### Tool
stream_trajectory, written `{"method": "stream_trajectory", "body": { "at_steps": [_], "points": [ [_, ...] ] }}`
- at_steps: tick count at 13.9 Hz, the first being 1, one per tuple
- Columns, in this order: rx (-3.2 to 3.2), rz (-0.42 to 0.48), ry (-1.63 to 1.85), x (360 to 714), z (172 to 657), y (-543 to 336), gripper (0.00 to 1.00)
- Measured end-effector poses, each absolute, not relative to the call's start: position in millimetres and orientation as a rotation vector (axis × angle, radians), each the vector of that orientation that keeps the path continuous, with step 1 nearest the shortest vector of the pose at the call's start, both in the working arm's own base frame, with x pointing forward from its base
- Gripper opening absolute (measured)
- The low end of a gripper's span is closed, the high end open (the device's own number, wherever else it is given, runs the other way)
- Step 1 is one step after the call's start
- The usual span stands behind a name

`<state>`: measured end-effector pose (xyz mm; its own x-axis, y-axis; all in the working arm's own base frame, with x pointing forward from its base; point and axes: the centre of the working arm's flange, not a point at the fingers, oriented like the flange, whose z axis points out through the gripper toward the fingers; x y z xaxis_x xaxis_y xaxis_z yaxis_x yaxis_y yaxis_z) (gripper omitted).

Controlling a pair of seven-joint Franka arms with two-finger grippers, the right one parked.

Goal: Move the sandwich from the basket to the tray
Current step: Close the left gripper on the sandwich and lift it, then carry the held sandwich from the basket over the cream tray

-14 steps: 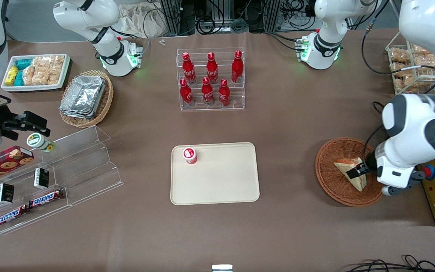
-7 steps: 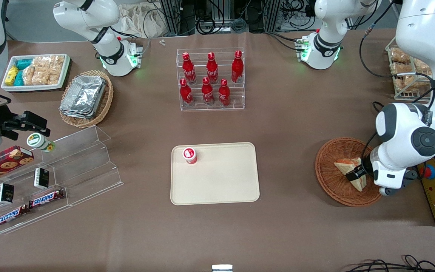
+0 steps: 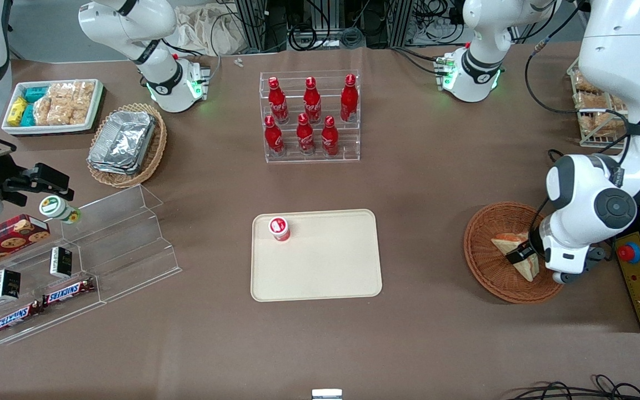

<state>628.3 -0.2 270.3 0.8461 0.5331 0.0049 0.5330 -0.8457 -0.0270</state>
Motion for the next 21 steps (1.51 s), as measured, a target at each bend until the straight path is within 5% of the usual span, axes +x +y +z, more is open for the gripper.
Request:
{"method": "stream_trajectory", "body": {
  "at_steps": [10, 11, 14, 16, 19, 21],
  "points": [
    [-2.915, -0.018, -1.126, 629, 237, 10, 0.98],
    [-2.912, -0.022, -1.138, 629, 236, 10, 0.94],
    [-2.908, -0.025, -1.15, 630, 237, 10, 0.59],
    [-2.905, -0.03, -1.161, 631, 238, 10, 0.44],
    [-2.906, -0.039, -1.164, 636, 247, 9, 0.23],
    [-2.886, 0.025, -1.151, 644, 265, 8, 0.23]
  ]
}}
